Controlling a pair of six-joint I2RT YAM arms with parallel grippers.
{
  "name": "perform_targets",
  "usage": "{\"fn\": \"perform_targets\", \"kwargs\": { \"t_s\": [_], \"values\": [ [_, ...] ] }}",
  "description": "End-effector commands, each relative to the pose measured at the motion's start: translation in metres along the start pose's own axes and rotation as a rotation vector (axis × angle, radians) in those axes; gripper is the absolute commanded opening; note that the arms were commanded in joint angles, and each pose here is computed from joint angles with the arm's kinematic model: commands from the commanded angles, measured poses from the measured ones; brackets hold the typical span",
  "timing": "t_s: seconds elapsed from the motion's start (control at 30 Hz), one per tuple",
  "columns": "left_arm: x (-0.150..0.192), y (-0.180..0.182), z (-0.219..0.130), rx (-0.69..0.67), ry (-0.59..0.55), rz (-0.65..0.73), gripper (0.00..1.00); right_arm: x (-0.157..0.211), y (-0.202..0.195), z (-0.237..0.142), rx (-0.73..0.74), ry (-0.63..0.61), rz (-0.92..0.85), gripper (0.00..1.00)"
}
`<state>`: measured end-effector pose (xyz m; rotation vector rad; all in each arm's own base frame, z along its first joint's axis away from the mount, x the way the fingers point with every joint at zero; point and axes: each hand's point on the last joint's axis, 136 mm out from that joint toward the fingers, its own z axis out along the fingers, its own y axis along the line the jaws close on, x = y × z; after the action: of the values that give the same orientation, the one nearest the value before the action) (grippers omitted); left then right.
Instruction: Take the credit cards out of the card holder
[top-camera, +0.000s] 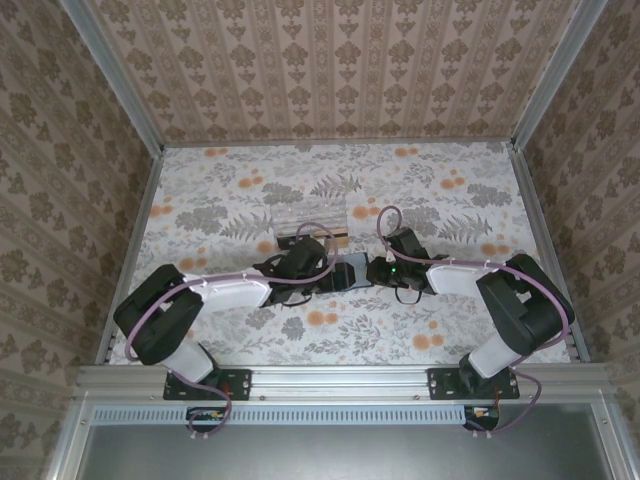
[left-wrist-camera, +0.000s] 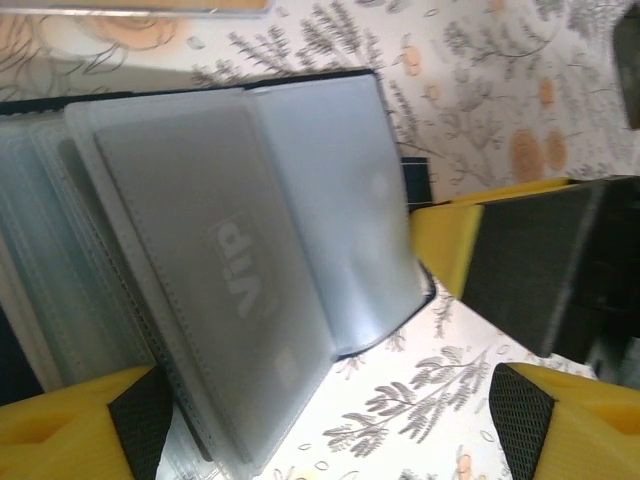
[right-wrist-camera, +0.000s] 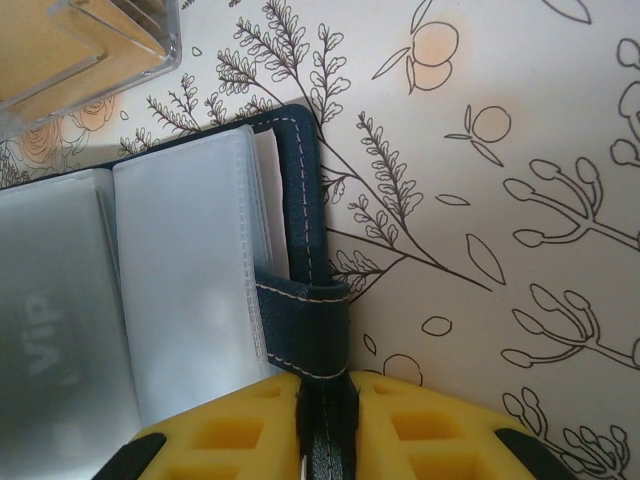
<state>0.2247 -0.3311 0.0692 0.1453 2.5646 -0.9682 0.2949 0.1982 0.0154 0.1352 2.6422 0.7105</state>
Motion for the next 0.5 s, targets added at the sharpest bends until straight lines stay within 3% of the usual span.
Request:
{"fn": "perform_targets", "kwargs": {
  "t_s": [0.0, 0.47],
  "values": [
    [-0.014, -0.057, -0.009, 0.185, -0.036, 0.086, 0.87, 0.041, -0.011, 0.013, 0.019, 0.144, 0.022, 0.22],
    [-0.012, -0.07, 0.004, 0.207, -0.003, 0.11, 0.89, 0.039, -0.013, 0.011, 0.033, 0.137, 0.02, 0.22]
  ]
}}
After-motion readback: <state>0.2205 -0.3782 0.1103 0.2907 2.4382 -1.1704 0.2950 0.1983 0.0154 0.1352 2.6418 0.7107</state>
